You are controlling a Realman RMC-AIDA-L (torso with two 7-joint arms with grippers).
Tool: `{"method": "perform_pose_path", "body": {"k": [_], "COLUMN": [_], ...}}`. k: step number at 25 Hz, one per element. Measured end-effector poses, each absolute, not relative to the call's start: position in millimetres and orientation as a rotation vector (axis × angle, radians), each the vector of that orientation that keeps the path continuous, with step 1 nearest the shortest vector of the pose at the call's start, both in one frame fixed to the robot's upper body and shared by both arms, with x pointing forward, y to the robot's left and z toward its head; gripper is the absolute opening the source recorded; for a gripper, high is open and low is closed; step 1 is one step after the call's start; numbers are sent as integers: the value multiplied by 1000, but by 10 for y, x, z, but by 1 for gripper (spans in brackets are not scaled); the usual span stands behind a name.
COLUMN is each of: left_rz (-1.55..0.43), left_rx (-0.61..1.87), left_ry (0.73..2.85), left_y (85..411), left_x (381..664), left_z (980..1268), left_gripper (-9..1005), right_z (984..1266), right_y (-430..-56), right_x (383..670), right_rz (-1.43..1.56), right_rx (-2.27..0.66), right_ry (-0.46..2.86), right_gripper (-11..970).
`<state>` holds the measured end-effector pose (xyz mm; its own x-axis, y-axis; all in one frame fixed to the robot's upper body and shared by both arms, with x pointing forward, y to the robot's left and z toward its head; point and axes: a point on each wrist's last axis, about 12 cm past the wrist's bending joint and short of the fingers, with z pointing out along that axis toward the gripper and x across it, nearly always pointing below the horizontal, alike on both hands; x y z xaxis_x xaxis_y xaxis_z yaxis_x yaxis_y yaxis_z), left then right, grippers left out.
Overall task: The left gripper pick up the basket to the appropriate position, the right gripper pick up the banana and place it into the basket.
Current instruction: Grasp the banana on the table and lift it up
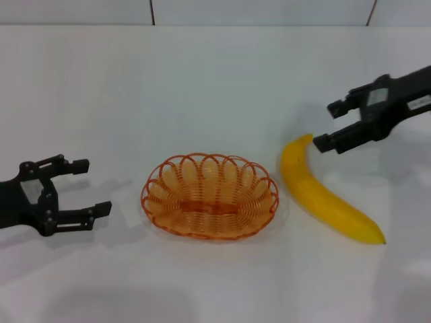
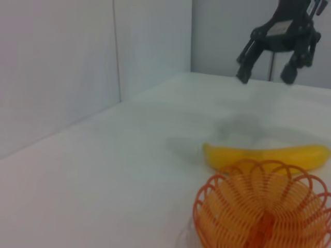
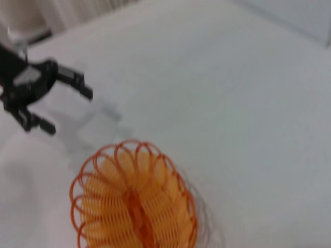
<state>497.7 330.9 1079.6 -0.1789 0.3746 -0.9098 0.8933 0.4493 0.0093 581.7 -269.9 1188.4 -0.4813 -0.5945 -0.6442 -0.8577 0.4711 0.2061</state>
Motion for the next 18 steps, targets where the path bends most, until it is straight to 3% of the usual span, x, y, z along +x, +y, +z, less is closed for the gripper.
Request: {"method": "perform_pose_path", "body": {"k": [18], "left_rz": [-709], "left_rx": [1143], "left_ry": [1723], "left_y": [3165], "left_x": [5098], "left_z": [10834], "left_gripper": [908], "right_z": [11366], "right_y": [-2402], "right_x": [5915], "right_rz": [660], "right_rx": [-1176], "right_ry": [2493], "right_gripper": [871]}}
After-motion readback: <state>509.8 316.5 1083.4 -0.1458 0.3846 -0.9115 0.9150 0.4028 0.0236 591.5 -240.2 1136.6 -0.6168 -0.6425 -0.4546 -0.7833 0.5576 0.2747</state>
